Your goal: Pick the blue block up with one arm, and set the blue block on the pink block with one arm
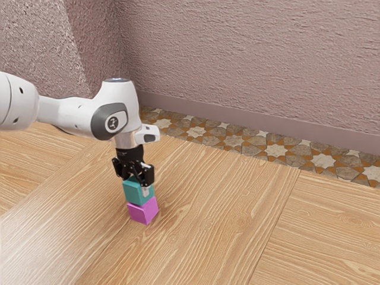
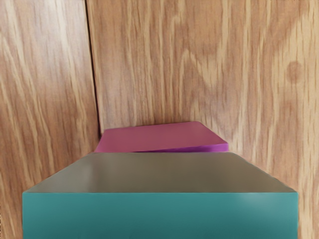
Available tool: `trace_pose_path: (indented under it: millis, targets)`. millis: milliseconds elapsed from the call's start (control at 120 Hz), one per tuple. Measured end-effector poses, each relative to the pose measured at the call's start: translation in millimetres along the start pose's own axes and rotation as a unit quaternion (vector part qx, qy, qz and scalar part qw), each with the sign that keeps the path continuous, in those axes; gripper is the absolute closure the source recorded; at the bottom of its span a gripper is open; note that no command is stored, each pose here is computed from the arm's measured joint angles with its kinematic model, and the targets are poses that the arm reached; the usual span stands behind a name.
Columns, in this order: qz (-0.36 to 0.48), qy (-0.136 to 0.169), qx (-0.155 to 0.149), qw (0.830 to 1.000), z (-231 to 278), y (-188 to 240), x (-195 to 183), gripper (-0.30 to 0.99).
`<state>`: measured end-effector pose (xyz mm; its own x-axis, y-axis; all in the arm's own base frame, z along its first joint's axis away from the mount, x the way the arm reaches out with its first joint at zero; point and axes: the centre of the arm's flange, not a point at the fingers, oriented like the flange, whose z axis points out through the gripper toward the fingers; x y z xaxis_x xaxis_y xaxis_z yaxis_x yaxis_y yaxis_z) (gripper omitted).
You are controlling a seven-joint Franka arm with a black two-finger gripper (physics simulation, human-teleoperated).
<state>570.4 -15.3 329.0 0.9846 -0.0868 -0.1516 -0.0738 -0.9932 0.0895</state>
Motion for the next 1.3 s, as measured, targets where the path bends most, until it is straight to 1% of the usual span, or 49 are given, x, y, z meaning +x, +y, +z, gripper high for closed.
trace_pose_path:
  millis: [417, 467, 600, 700, 817, 917, 983, 1100, 1175, 1300]
  targets:
    - [0.008, -0.003, -0.001, 1.000, 3.4, 0.6, 1.0, 0.27]
    - [0.009, -0.003, -0.002, 1.000, 4.2, 1.1, 1.1, 0.25]
    - [0.011, -0.006, -0.003, 1.000, 7.0, 3.6, 1.6, 0.13]
    - [0.015, 0.002, -0.002, 1.000, -0.9, 6.9, 2.7, 0.08]
    - [0.034, 0.033, 0.015, 0.999, -41.3, 11.7, -5.9, 0.05]
    - [0.072, 0.073, 0.046, 0.994, -106.0, 20.8, -26.0, 0.03]
    - [0.113, 0.099, 0.060, 0.987, -155.3, 37.8, -26.9, 0.02]
    - [0.184, 0.118, 0.076, 0.973, -227.8, 69.3, -31.6, 0.01]
    - [0.227, 0.111, 0.082, 0.964, -247.8, 89.2, -26.3, 0.01]
    - [0.277, 0.070, 0.089, 0.954, -239.9, 114.7, -15.4, 0.00]
